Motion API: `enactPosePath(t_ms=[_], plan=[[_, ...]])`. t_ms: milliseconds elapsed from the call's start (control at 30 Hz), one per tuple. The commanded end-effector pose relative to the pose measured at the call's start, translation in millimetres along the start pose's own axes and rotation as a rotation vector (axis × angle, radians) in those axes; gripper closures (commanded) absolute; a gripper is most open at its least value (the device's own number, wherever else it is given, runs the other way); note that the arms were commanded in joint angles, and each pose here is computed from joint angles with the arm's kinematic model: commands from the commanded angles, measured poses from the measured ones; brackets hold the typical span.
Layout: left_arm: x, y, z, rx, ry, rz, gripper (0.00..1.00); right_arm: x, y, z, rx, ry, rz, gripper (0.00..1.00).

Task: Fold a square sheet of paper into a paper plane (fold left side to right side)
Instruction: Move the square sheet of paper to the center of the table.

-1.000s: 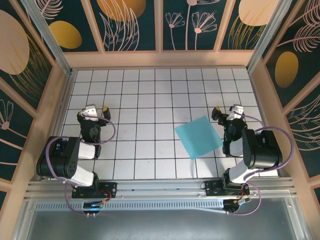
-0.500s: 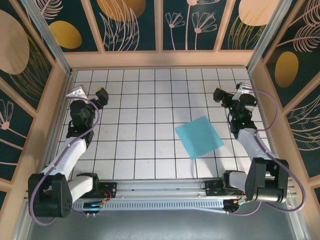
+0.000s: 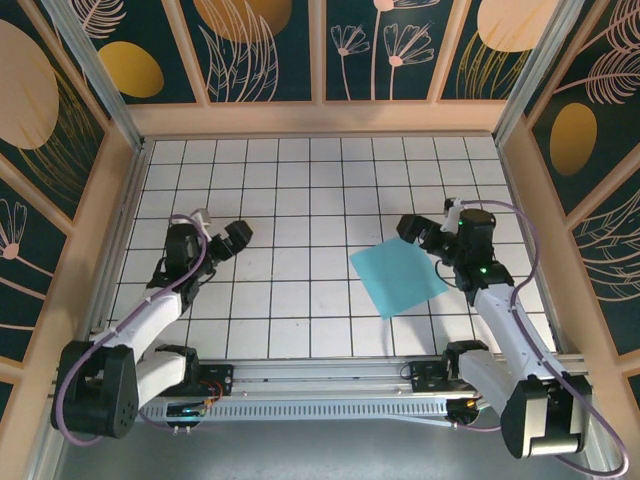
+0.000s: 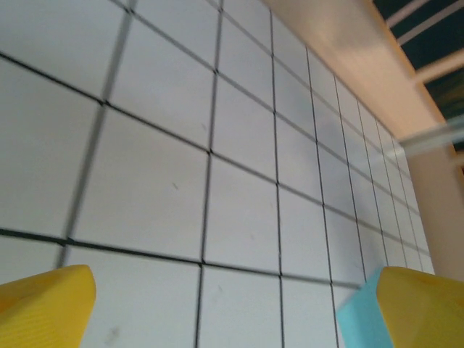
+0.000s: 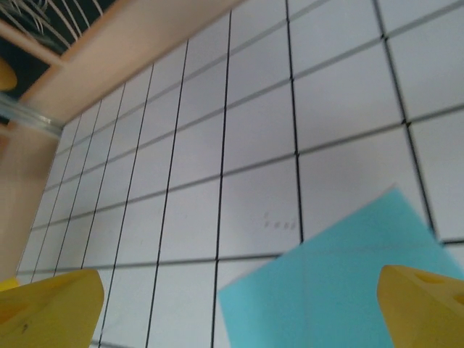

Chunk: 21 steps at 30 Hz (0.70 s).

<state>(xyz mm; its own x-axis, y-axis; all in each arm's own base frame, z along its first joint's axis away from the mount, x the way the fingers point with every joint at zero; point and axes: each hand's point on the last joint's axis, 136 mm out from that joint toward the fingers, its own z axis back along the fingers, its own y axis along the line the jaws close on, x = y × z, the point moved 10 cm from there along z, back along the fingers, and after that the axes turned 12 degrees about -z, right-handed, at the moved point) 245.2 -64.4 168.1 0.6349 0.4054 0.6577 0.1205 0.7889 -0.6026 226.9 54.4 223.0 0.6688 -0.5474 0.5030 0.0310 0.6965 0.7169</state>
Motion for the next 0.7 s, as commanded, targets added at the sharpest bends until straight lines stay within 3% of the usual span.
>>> enactPosePath(t_ms=[0, 667], plan=[[-8.9, -12.5, -11.3, -0.117, 0.047, 0.045, 0.01, -24.9, -6.6, -7.6, -0.031, 0.128, -0.060, 0.05], [-19.8, -24.7, -40.3, -0.134, 0.116, 0.028, 0.01, -66.2, -29.7, -50.5, -0.096, 0.375, -0.128, 0.10]])
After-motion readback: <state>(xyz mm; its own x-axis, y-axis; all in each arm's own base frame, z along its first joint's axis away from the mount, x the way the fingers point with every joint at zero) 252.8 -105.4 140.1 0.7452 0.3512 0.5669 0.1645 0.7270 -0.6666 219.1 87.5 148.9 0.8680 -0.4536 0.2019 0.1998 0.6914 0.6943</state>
